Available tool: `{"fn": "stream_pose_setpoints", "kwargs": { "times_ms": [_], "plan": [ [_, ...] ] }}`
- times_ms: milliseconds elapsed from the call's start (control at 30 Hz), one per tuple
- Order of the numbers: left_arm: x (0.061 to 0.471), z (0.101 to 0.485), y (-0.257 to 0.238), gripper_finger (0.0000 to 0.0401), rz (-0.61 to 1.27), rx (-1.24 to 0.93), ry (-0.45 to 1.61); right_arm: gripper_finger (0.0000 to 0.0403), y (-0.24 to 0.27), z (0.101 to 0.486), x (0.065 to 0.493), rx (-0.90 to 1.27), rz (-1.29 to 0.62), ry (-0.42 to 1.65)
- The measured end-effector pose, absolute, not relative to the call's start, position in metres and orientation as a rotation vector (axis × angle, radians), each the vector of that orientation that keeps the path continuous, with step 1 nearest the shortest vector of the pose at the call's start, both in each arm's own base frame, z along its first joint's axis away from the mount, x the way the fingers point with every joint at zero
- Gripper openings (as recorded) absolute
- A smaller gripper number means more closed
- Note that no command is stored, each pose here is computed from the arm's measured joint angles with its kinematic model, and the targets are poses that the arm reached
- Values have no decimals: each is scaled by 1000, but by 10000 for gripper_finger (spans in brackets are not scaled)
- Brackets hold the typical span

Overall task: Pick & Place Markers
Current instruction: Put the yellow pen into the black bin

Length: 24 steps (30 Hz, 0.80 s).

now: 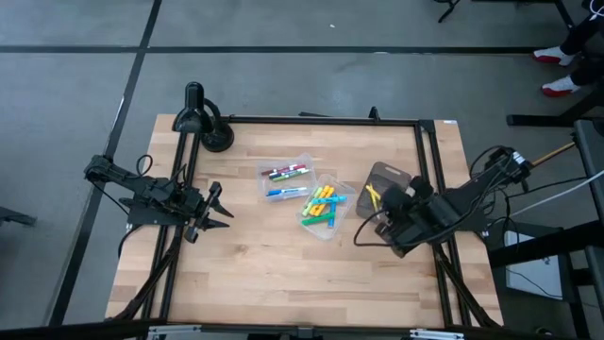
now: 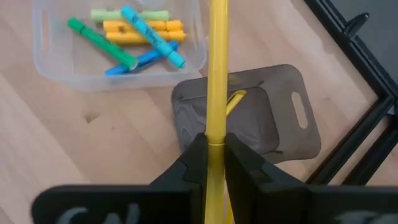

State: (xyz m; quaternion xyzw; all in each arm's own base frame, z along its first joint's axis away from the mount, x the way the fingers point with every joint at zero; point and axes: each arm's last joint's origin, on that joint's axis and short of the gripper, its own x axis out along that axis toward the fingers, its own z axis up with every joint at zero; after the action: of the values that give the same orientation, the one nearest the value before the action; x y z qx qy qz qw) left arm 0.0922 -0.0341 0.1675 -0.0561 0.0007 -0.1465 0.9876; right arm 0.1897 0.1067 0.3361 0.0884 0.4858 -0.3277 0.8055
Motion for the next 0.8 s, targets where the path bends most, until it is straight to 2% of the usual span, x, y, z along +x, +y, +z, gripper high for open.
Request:
{"fn": "stream_pose_setpoints", "kwargs": {
  "times_ms": [500,800],
  "plan": [
    [92,168,-34,127,-294,-113,1,39,56,350,171,521,-933,867],
    [92,168,-34,127,-294,-113,1,39,17,356,166,752,-1062,881]
  ]
}}
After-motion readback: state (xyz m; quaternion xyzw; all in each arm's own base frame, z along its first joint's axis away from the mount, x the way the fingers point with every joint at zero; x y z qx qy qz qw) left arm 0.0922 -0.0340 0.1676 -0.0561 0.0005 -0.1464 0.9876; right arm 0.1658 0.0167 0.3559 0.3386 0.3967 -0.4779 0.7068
